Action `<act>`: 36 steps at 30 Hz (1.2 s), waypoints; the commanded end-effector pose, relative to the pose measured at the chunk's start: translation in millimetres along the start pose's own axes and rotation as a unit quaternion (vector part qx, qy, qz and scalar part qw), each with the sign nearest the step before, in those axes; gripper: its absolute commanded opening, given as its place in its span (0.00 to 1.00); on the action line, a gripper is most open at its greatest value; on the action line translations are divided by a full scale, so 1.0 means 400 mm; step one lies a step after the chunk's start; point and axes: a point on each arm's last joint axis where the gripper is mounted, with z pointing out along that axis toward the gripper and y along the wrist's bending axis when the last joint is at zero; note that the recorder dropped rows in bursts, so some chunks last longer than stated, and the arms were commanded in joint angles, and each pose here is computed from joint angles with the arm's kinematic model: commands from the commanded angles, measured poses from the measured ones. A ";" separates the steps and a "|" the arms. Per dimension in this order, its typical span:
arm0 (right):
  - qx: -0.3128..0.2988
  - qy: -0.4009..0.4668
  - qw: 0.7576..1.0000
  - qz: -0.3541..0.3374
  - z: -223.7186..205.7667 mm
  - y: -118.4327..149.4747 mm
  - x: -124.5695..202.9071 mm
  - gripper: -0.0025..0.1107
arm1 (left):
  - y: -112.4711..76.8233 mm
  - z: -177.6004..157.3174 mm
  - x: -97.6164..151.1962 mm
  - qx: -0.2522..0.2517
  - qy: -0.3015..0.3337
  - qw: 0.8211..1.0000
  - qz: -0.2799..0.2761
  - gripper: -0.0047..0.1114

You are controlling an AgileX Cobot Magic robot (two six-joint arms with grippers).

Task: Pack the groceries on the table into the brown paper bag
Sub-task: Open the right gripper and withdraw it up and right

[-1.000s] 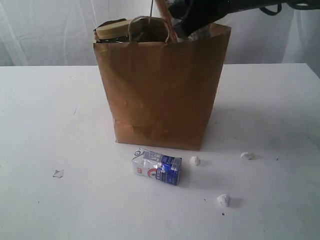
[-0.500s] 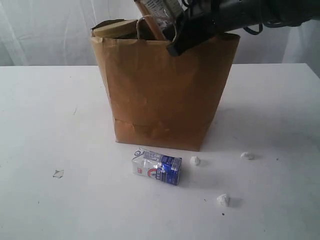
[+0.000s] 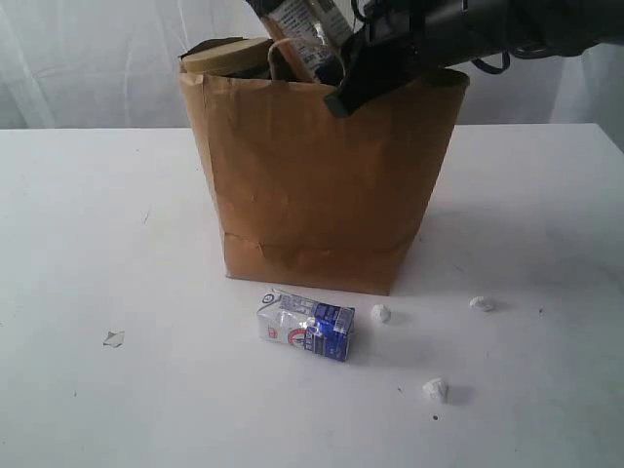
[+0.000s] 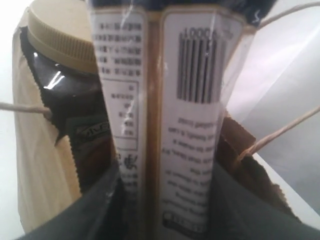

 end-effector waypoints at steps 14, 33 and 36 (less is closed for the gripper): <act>0.009 -0.002 0.998 0.058 -0.004 -0.007 -0.002 0.37 | 0.001 0.000 0.002 0.005 -0.002 1.000 0.002 0.04; 0.053 -0.086 0.994 0.034 -0.187 -0.009 -0.118 0.37 | -0.001 0.000 0.000 0.009 -0.006 1.000 0.002 0.04; 0.057 -0.096 0.993 0.048 -0.209 -0.008 -0.130 0.37 | -0.004 0.000 -0.002 0.015 -0.011 1.000 0.002 0.04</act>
